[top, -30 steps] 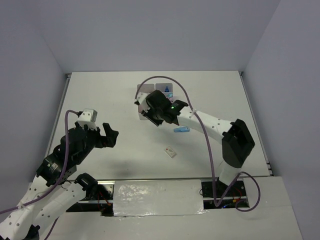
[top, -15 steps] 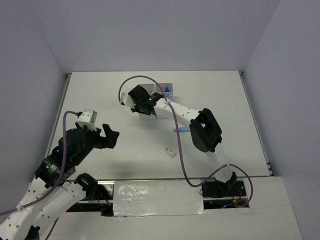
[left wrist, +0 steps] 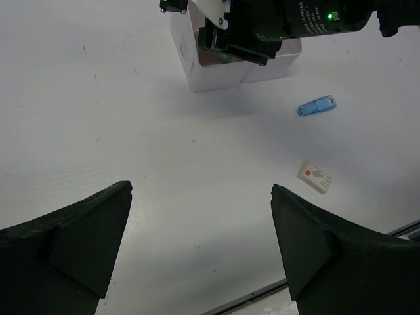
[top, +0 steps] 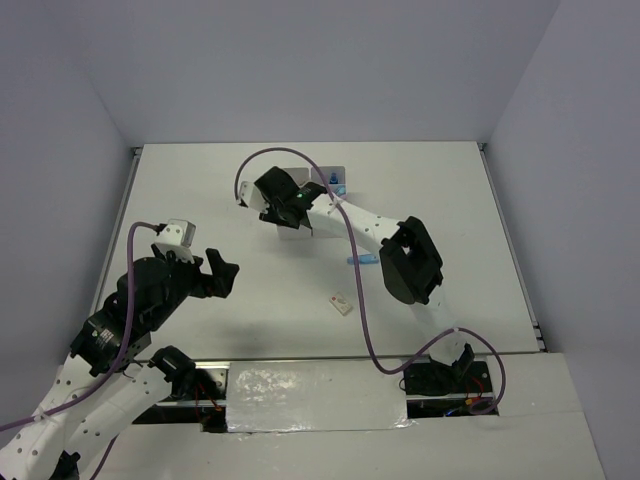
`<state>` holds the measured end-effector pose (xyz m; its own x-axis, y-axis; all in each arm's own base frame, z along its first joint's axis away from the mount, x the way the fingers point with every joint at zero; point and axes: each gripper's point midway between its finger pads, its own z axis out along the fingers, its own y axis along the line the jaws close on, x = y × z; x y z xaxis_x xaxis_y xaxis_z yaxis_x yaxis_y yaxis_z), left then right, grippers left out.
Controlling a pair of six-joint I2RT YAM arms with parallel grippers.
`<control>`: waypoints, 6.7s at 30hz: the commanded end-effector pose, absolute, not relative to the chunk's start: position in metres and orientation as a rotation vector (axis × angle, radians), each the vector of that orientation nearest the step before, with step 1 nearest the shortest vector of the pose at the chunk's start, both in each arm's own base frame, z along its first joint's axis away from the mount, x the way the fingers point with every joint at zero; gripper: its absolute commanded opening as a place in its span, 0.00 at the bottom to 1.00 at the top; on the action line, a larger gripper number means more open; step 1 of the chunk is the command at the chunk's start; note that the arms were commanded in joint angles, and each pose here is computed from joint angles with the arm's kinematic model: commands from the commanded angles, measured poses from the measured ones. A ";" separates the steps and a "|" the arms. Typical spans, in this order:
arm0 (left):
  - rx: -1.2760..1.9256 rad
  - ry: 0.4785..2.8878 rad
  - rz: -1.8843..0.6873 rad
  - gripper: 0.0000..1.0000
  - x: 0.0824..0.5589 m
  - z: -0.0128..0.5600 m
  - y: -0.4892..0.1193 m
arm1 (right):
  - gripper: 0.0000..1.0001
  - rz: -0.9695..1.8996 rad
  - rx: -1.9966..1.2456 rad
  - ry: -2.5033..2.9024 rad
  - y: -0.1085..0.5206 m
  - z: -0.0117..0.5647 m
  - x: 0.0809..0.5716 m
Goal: Sort the stationery into containers
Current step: Place the stationery in the storage box, then pick up the stationery from the center of the board, then place the stationery in the storage box, then pick up the stationery from the center of the board.
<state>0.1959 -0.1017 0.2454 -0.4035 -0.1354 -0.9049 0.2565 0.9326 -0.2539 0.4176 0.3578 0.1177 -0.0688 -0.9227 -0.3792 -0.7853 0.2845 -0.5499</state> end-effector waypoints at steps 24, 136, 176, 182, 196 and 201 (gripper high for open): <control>0.082 1.928 -0.420 0.99 0.205 0.248 -0.104 | 1.00 0.019 0.795 2.141 0.177 0.160 0.329; 0.160 1.799 -0.542 0.99 0.181 0.272 -0.113 | 0.65 0.539 1.292 1.919 0.349 0.147 0.427; 0.066 1.919 -0.416 0.99 0.199 0.250 -0.104 | 0.83 0.260 -0.881 2.458 0.260 0.056 0.208; 0.076 1.922 -0.423 0.99 0.199 0.249 -0.106 | 0.76 0.139 -0.933 2.516 0.254 0.030 0.206; 0.091 1.922 -0.432 0.99 0.199 0.249 -0.108 | 0.04 0.303 -0.953 2.501 0.285 0.037 0.203; 0.080 1.921 -0.426 0.99 0.199 0.250 -0.107 | 0.00 0.309 -0.462 2.289 0.305 0.136 0.264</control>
